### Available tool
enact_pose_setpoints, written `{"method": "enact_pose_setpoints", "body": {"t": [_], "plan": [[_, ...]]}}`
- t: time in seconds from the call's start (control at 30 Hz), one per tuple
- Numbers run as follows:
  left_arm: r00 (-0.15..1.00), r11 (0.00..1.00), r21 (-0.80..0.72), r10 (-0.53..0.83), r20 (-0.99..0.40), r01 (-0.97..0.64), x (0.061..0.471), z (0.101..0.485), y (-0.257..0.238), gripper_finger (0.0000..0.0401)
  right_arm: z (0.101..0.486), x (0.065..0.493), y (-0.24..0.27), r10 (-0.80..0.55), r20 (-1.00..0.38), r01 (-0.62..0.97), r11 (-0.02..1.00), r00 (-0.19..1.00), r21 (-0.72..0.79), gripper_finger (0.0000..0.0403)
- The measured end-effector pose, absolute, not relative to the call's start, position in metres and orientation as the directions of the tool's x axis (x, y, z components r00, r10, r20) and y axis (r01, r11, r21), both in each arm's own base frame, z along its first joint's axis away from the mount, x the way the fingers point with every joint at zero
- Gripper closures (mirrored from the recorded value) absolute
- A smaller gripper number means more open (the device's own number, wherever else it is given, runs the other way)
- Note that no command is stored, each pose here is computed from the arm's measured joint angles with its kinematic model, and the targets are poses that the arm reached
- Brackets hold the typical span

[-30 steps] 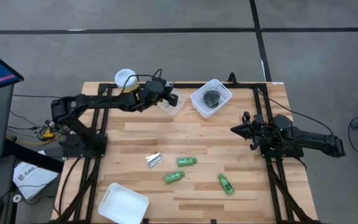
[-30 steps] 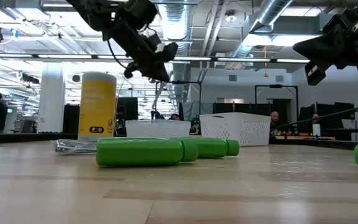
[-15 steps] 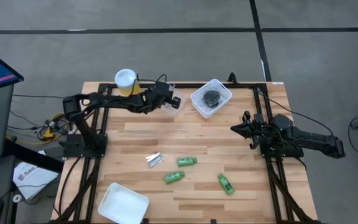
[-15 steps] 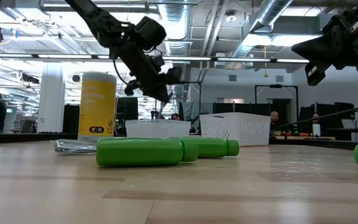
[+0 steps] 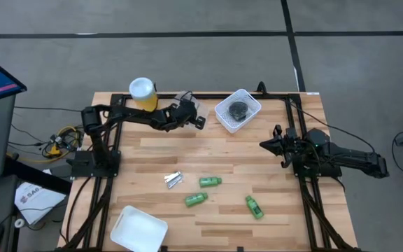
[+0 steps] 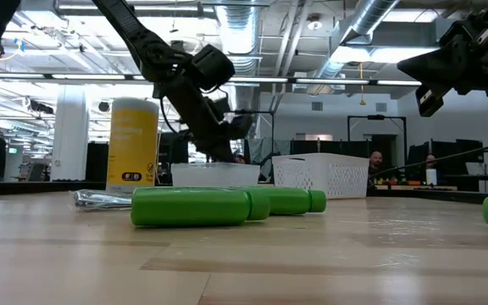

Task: Pick & Place Travel size toiletries
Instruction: Put the silver nail cutter into the transparent bin

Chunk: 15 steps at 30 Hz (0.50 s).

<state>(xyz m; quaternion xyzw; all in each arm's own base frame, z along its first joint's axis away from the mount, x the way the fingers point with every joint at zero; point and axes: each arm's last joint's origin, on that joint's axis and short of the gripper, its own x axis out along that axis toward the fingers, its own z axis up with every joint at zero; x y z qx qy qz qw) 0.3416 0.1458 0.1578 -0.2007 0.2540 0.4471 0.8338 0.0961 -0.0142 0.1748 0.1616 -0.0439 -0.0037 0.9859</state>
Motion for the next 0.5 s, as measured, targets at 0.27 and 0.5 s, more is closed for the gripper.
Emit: {"method": "enact_pose_setpoints", "body": {"t": [0.27, 0.5], "plan": [[0.481, 0.546, -0.098, 0.623, -0.617, -0.832, 0.3422, 0.1544, 0.1462, 0.0356, 0.1749, 0.0961, -0.0142, -0.021, 0.086, -0.007, 0.948, 0.996, 0.319, 0.0403], [0.482, 0.566, -0.071, 0.623, -0.616, -0.822, 0.3424, 0.1544, 0.1459, 0.0305, 0.1749, 0.0961, -0.0142, -0.021, 0.086, -0.007, 0.948, 0.996, 0.319, 0.0403]]}}
